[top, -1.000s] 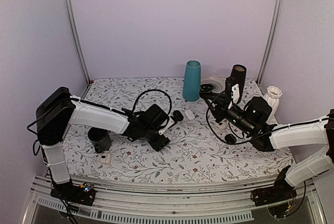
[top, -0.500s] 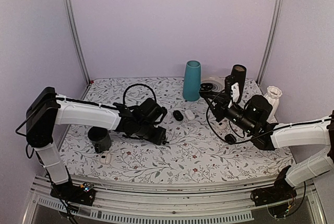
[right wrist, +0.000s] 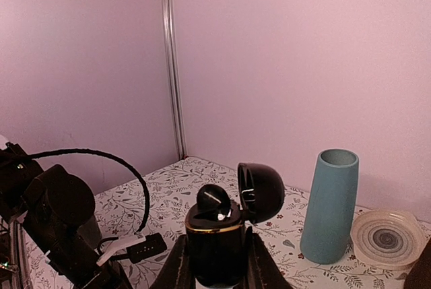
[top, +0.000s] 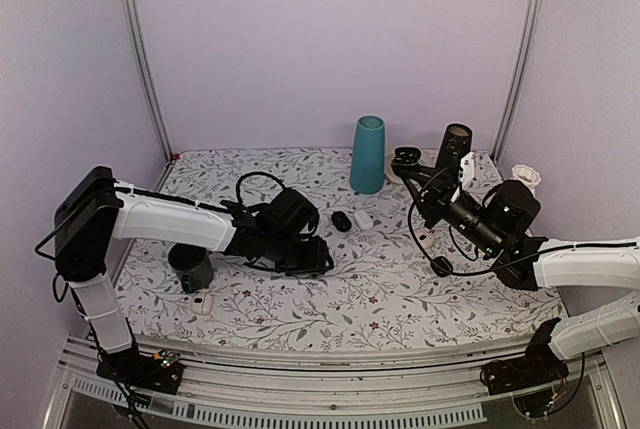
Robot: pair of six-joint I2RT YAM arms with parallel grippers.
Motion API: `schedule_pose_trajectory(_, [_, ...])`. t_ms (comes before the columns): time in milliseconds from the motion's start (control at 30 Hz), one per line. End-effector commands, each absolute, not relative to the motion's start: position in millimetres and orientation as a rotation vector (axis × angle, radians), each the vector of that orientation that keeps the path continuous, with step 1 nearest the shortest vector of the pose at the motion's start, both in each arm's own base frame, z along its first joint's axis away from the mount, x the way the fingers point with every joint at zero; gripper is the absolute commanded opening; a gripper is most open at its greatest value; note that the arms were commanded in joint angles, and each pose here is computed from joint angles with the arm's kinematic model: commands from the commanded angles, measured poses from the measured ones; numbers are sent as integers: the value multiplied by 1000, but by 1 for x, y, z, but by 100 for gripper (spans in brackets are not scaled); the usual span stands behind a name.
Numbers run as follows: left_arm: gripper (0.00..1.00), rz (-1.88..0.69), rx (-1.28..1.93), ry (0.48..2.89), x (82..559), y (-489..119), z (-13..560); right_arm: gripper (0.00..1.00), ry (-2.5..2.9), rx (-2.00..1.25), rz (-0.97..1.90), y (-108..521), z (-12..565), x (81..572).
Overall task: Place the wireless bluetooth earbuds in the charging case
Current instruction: Adjust the right earbud at the center of the board.
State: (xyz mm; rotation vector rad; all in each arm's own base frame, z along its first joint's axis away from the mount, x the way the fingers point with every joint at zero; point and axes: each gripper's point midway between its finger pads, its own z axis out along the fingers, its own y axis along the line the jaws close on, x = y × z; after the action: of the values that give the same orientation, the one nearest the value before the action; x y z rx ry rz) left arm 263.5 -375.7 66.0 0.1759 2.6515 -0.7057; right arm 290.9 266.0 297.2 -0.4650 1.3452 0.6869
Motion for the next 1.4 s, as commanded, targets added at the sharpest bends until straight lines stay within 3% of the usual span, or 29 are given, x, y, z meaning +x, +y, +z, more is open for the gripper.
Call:
schedule_pose_trajectory(0, [48,-830,128,2695,255,-393,51,4,1338,-471,672,259,297,287])
schedule_pose_trajectory(633, [49,-792,125,2743,254,-378,18,4,1348,-436,661,252,296,287])
schedule_pose_trajectory(1367, [46,-689,106,2672,304,-335,27,4,1349,-434,640,250,297,288])
